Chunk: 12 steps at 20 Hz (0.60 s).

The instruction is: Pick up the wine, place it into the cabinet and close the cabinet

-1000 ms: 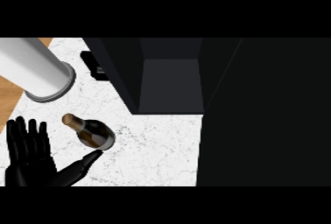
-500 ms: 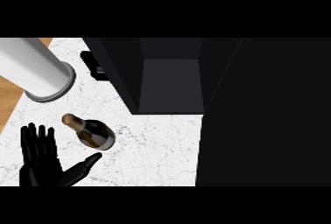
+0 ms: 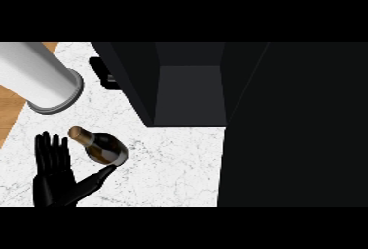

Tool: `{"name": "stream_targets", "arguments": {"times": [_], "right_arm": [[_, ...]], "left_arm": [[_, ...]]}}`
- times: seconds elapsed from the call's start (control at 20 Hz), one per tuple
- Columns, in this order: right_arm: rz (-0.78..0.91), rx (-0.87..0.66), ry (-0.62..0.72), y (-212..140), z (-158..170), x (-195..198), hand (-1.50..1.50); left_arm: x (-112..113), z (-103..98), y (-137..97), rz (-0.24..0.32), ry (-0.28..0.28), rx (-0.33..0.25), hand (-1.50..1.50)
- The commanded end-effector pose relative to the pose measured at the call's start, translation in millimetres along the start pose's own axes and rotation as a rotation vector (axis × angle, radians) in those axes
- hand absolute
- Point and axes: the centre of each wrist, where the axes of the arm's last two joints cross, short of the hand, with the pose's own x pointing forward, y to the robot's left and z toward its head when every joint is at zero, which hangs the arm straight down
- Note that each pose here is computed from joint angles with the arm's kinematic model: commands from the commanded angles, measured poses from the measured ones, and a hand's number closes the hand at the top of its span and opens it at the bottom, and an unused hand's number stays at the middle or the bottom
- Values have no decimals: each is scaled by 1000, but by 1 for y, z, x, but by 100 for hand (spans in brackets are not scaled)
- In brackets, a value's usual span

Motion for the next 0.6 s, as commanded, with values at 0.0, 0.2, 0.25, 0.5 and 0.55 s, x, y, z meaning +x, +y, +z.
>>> {"name": "stream_targets", "arguments": {"times": [0.0,0.2,0.25,0.5,0.55], "right_arm": [[-37,42,-58,7,31,22,-150],[-54,32,-61,9,28,19,-150],[-54,49,-74,6,28,32,-150],[-50,43,-60,7,25,15,-150],[-34,30,-71,2,26,22,-150]], "left_arm": [[-34,16,9,17,13,4,-150],[-28,-7,9,2,4,-5,-150],[-38,-2,18,7,8,-6,-150],[-45,-5,-10,13,18,-15,-150],[-40,-9,5,3,8,-24,-150]]}}
